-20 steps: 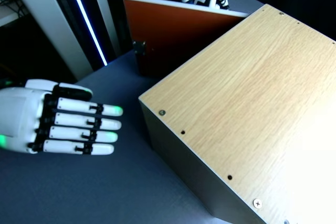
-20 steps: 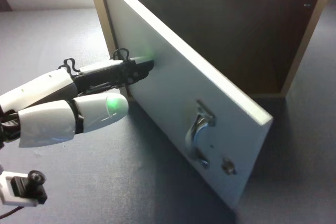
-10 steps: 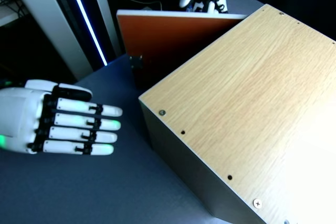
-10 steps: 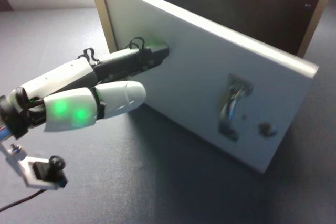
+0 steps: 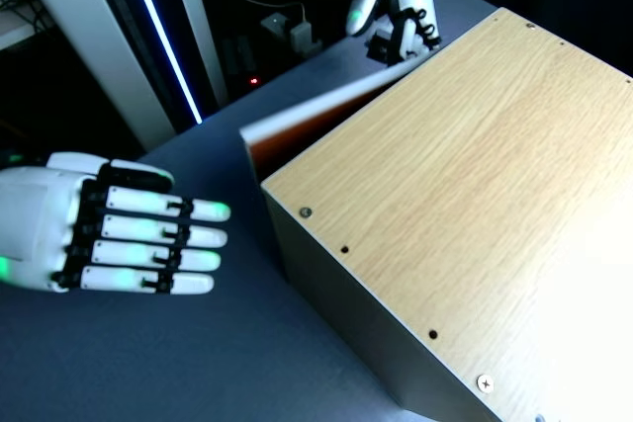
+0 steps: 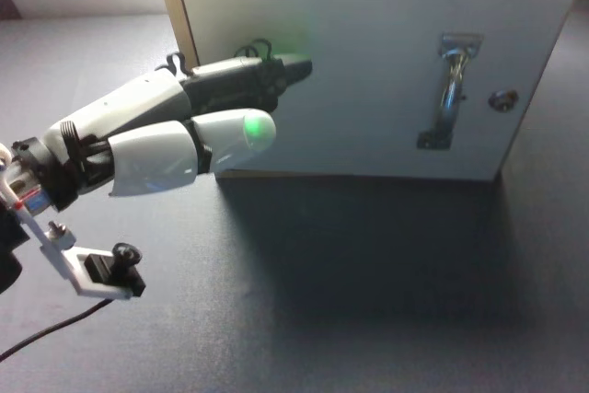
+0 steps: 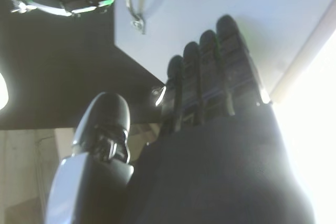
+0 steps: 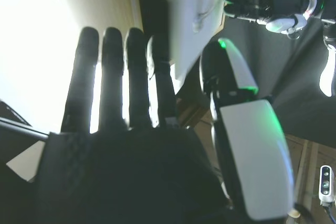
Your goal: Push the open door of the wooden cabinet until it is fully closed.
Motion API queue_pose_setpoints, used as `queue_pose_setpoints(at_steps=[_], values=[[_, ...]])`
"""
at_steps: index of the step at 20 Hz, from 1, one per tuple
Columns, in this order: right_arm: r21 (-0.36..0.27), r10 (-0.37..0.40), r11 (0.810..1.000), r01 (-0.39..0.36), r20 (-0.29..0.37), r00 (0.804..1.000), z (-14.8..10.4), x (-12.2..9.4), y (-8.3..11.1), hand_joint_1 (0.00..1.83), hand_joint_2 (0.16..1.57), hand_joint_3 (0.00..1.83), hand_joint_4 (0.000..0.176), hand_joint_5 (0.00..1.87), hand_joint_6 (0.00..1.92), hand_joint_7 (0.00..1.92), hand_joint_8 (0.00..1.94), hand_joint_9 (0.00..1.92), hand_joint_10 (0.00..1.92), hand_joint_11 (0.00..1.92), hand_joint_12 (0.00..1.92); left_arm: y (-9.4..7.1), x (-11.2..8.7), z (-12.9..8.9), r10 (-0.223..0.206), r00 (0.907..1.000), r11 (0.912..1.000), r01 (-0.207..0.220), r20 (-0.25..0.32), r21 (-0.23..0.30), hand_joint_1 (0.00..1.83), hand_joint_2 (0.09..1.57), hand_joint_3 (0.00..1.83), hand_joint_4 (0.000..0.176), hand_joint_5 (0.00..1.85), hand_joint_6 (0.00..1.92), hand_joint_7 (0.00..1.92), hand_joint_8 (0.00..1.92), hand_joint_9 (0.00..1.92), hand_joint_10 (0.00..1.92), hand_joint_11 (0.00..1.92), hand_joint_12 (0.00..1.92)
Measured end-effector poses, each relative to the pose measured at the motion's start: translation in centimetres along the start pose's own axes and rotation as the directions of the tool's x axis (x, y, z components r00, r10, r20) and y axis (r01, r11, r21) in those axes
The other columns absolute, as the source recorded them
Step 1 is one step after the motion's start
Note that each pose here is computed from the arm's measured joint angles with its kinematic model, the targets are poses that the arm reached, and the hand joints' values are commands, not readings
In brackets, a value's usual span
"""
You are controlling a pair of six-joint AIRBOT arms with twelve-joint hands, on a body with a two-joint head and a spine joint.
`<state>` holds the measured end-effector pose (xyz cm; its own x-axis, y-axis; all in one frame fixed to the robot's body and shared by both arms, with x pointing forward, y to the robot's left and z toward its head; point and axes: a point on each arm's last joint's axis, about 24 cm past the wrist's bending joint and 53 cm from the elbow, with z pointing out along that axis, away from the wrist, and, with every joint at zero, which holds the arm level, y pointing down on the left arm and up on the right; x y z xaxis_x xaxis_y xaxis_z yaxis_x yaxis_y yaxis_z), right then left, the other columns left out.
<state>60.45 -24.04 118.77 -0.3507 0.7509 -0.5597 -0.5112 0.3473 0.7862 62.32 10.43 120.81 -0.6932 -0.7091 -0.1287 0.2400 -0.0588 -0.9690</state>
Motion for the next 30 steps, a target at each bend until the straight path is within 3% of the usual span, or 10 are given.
queue_pose_setpoints(at_steps=[7, 8, 11, 14, 17, 19, 23, 25, 26, 30], values=[[0.000, 0.002, 1.000, -0.002, -0.001, 1.000, 0.0, 0.1, 0.0, 0.63, 1.36, 0.00, 0.000, 0.43, 0.00, 0.44, 0.00, 0.38, 0.00, 0.28, 0.12, 0.0, -0.6, 0.3, -0.027, 0.9992, 0.9996, 0.026, 0.029, 0.008, 0.00, 1.47, 0.00, 0.003, 0.19, 0.00, 0.21, 0.00, 0.24, 0.00, 0.26, 0.07], [0.000, 0.002, 1.000, -0.002, -0.001, 1.000, 0.0, 0.1, 0.0, 0.62, 1.35, 0.00, 0.000, 0.43, 0.00, 0.44, 0.00, 0.38, 0.00, 0.28, 0.12, -0.1, -0.8, 0.5, -0.033, 0.9989, 0.9994, 0.032, 0.034, 0.013, 0.00, 1.46, 0.00, 0.030, 0.19, 0.00, 0.22, 0.01, 0.25, 0.01, 0.27, 0.07], [0.000, 0.003, 1.000, -0.003, 0.000, 1.000, 0.0, 0.1, 0.0, 0.59, 1.34, 0.00, 0.000, 0.42, 0.00, 0.42, 0.00, 0.37, 0.00, 0.28, 0.11, 0.1, -0.8, 0.7, -0.042, 0.9983, 0.9990, 0.041, 0.041, 0.015, 0.08, 1.45, 0.00, 0.028, 0.23, 0.01, 0.28, 0.01, 0.30, 0.01, 0.31, 0.09], [0.000, 0.009, 1.000, -0.009, 0.000, 1.000, 0.0, 0.1, 0.0, 0.61, 1.34, 0.00, 0.000, 0.42, 0.00, 0.42, 0.00, 0.36, 0.00, 0.27, 0.10, -0.1, -0.7, 0.7, -0.054, 0.9975, 0.9983, 0.053, 0.045, 0.022, 0.10, 1.45, 0.00, 0.000, 0.27, 0.01, 0.29, 0.01, 0.31, 0.01, 0.33, 0.10], [0.000, 0.013, 1.000, -0.013, 0.001, 1.000, 0.0, 0.0, 0.0, 0.62, 1.35, 0.00, 0.000, 0.42, 0.00, 0.43, 0.00, 0.38, 0.00, 0.30, 0.11, -1.1, -0.1, -1.2, -0.050, 0.9982, 0.9978, 0.049, 0.033, 0.044, 0.02, 1.47, 0.01, 0.000, 0.25, 0.00, 0.27, 0.00, 0.30, 0.00, 0.32, 0.09], [-0.016, 0.018, 1.000, -0.018, 0.007, 1.000, 0.0, 0.0, 0.4, 0.64, 1.35, 0.00, 0.000, 0.42, 0.00, 0.43, 0.00, 0.38, 0.00, 0.27, 0.10, -1.3, -0.3, -2.6, -0.055, 0.9973, 0.9978, 0.053, 0.049, 0.039, 0.19, 1.44, 0.00, 0.000, 0.31, 0.01, 0.32, 0.01, 0.33, 0.01, 0.31, 0.09], [-0.084, 0.027, 0.996, -0.023, 0.040, 0.999, -0.2, -0.9, 2.3, 0.70, 1.34, 0.00, 0.000, 0.44, 0.00, 0.40, 0.00, 0.32, 0.00, 0.23, 0.09, -2.6, -2.6, -5.5, -0.063, 0.9888, 0.9962, 0.054, 0.136, 0.068, 0.14, 1.39, 0.00, 0.003, 0.28, 0.01, 0.32, 0.01, 0.30, 0.01, 0.26, 0.07], [-0.118, 0.039, 0.993, -0.030, 0.074, 0.997, -0.3, -1.5, 3.2, 0.77, 1.36, 0.00, 0.000, 0.39, 0.00, 0.37, 0.00, 0.32, 0.00, 0.02, 0.71, -3.3, -3.9, -6.7, -0.081, 0.9782, 0.9929, 0.062, 0.192, 0.102, 0.27, 1.41, 0.00, 0.006, 0.26, 0.00, 0.27, 0.00, 0.20, 0.00, 0.12, 0.01], [-0.134, 0.038, 0.991, -0.027, 0.084, 0.996, -0.4, -1.8, 3.6, 0.75, 1.36, 0.00, 0.000, 0.38, 0.00, 0.37, 0.00, 0.33, 0.00, 0.00, 0.81, -3.5, -4.4, -7.1, -0.084, 0.9737, 0.9912, 0.060, 0.212, 0.117, 0.23, 1.41, 0.00, 0.017, 0.25, 0.00, 0.27, 0.00, 0.18, 0.00, 0.08, 0.00], [-0.174, 0.031, 0.985, -0.011, 0.111, 0.993, 0.1, -2.9, 4.9, 0.73, 1.39, 0.01, 0.000, 0.31, 0.00, 0.31, 0.00, 0.32, 0.00, 0.00, 0.90, -5.1, -5.5, -8.6, -0.089, 0.9610, 0.9831, 0.042, 0.262, 0.178, 0.06, 1.40, 0.00, 0.000, 0.18, 0.00, 0.18, 0.00, 0.15, 0.00, 0.10, 0.03]])
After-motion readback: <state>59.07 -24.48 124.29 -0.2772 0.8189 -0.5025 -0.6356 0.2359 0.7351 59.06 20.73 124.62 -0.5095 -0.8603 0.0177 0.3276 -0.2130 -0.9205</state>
